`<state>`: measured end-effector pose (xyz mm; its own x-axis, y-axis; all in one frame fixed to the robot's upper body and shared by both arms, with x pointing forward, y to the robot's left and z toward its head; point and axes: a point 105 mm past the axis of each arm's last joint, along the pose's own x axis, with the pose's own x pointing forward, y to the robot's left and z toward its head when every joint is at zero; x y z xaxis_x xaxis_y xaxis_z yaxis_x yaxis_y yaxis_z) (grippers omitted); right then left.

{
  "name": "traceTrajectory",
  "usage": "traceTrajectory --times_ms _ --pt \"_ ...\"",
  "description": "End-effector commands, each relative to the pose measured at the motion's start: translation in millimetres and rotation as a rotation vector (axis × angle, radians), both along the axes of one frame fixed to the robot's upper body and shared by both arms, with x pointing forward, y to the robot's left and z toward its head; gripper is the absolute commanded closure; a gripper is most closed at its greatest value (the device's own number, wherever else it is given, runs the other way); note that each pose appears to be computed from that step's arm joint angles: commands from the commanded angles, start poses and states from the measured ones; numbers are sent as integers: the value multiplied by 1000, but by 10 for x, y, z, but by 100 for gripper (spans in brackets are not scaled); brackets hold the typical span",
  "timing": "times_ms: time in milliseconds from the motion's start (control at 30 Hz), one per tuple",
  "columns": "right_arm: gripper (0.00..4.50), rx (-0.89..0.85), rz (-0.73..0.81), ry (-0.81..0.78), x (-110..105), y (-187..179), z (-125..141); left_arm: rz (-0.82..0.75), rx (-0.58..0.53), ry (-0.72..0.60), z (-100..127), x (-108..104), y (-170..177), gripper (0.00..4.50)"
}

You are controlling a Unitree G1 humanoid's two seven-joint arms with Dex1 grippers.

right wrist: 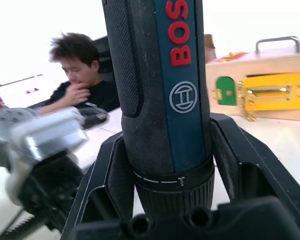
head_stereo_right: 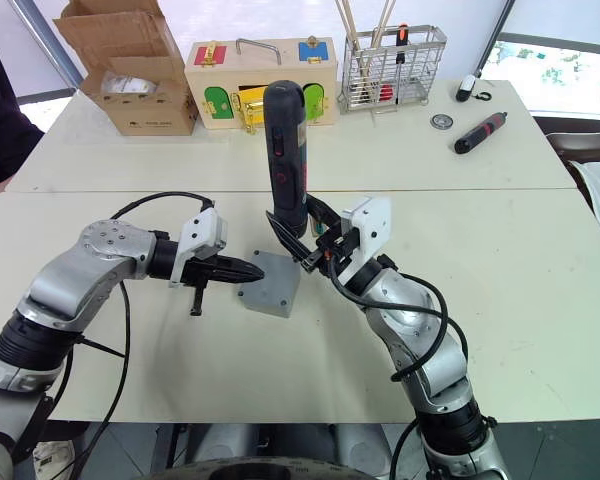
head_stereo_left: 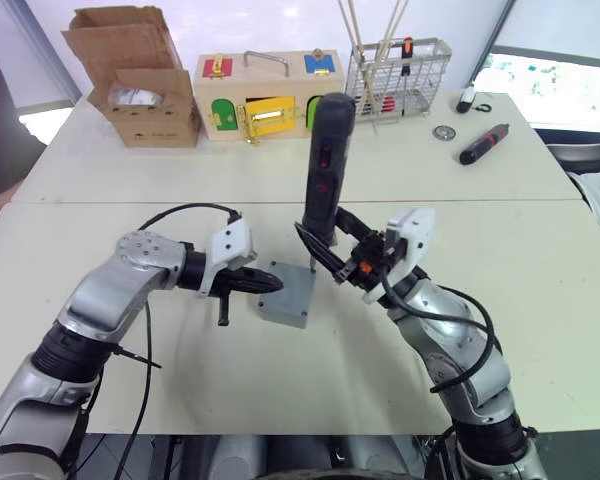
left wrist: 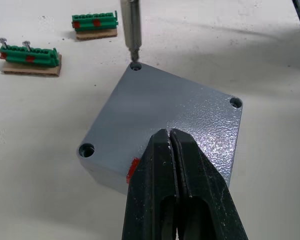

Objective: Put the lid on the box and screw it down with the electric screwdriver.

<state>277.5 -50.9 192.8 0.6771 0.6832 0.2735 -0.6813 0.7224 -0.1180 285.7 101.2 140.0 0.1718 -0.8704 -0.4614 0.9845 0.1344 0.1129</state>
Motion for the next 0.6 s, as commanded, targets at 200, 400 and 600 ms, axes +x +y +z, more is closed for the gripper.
traceTrajectory --times_ms 200,400,600 --pt "259 31 14 -54 -85 44 70 11 34 14 -95 11 40 450" --pt "259 26 24 -36 -82 81 -5 14 42 6 -118 16 52 450" --pt "259 7 53 -67 -94 175 -3 20 38 6 -138 8 44 450"
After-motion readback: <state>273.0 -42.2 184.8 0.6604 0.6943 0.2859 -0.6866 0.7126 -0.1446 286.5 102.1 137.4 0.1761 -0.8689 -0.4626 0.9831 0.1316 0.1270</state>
